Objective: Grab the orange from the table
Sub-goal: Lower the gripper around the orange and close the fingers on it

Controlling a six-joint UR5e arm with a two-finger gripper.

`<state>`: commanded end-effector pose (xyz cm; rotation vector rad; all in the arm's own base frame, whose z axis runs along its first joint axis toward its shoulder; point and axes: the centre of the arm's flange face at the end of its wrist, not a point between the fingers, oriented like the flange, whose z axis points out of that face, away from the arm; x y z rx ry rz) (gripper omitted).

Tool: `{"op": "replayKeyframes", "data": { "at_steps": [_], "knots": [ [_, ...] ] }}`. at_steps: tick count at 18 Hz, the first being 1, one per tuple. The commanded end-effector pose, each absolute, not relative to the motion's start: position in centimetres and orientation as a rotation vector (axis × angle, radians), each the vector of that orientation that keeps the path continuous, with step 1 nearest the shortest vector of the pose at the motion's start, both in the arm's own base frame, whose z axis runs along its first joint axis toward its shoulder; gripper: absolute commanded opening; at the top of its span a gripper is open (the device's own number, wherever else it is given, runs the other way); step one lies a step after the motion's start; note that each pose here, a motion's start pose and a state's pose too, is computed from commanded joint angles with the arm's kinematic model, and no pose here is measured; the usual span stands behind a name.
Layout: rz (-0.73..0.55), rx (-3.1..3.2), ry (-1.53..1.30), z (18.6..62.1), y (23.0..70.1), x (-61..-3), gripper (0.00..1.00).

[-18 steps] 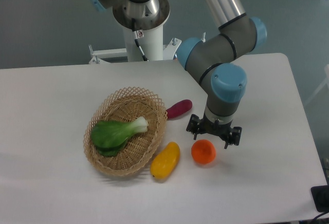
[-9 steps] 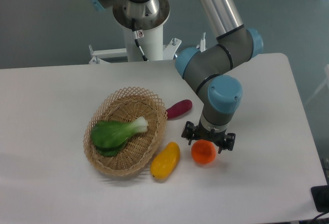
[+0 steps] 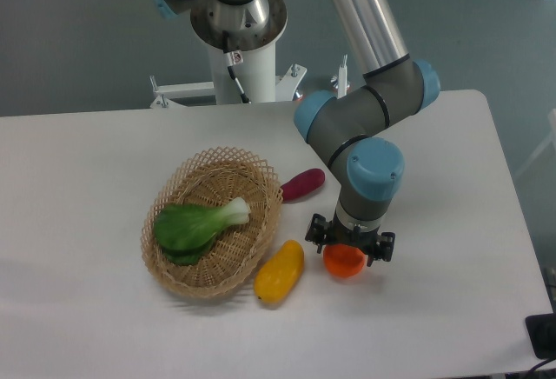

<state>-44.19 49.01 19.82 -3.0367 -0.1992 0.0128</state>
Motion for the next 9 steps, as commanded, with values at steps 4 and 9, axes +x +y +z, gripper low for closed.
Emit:
{"op": "replayKeyframes", "data": {
  "at_steps": [4, 9],
  "knots": [
    [0.019, -3.040, -0.193, 19.53, 49.00, -44.25, 0.92],
    [0.030, -3.036, -0.192, 20.14, 48.92, -44.17, 0.51]
  ]
}}
